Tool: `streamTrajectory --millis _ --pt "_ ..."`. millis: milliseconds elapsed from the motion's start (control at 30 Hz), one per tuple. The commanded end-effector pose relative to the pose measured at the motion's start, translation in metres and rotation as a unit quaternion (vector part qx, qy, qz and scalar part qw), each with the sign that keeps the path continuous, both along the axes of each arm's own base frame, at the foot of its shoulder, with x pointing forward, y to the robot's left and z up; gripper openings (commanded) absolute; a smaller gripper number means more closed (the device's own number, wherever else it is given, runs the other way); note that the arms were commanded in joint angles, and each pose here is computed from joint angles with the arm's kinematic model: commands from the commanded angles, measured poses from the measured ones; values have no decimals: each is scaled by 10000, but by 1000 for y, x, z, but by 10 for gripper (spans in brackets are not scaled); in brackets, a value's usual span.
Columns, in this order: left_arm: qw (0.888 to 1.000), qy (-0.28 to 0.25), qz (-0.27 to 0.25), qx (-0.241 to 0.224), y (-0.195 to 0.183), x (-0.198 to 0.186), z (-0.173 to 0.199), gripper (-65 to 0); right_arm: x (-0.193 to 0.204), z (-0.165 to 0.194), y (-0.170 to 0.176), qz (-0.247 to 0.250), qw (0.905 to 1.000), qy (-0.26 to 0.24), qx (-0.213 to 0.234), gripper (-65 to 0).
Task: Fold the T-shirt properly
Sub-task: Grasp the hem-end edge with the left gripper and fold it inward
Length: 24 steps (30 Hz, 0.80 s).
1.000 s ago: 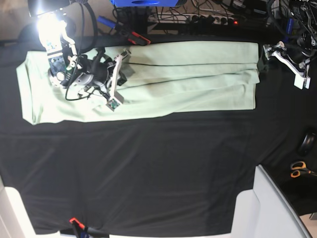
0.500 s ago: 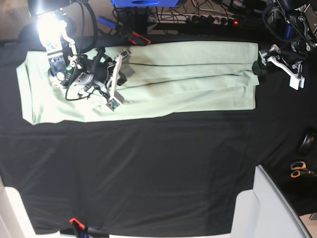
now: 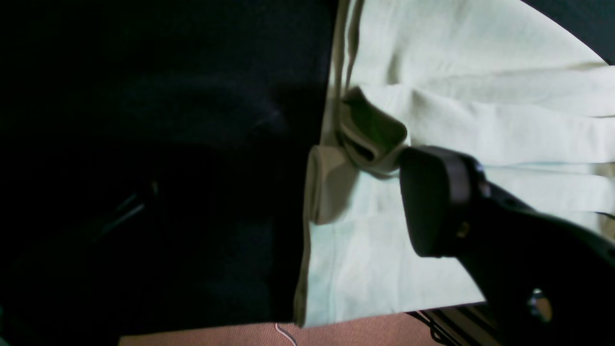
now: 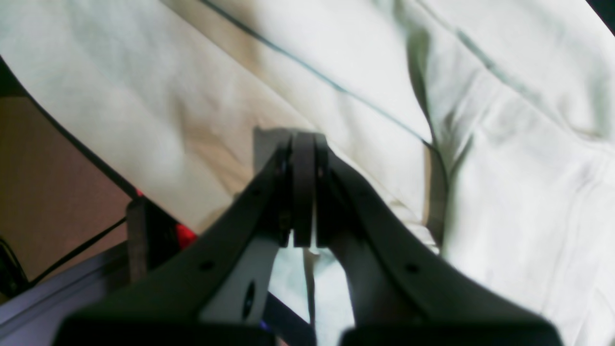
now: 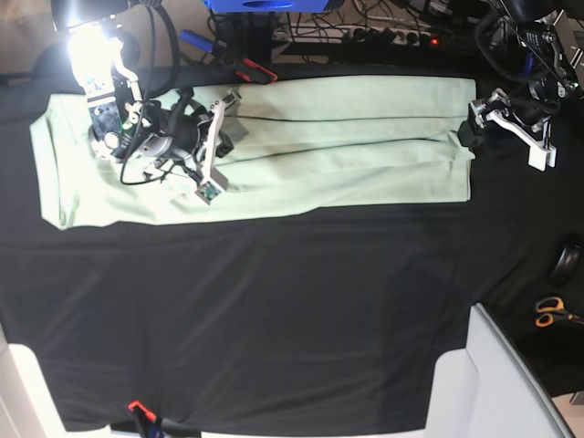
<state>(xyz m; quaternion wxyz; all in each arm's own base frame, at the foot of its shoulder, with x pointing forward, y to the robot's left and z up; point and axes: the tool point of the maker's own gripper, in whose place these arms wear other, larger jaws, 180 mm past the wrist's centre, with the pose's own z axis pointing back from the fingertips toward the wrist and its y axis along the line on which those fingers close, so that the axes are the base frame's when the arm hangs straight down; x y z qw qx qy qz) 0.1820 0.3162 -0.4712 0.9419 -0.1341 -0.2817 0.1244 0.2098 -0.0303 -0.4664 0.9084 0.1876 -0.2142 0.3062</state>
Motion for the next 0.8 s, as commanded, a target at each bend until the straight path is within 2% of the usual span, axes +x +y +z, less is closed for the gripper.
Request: streamTrajectory --millis 0,367,567,667,700,767 --pt "9999 40 -127 -38 -6 -1 0 -82 10 9 4 -13 9997 -185 135 -650" --pt "9995 50 -140 -296 -31 0 -10 -84 10 9 4 -13 9997 -185 135 -650" --pt "9969 149 -640 -425 -62 6 -18 -84 10 9 4 -13 9997 -185 135 -650" --pt "9966 138 -630 -509 -70 7 -19 -87 10 9 4 -13 9997 -185 135 -650" --pt "9966 138 -630 -509 -70 7 -19 -92 10 9 4 -13 9997 -185 135 -650" --pt "9966 138 -630 -509 -70 7 -19 -161 10 9 4 -13 9997 -185 135 -650"
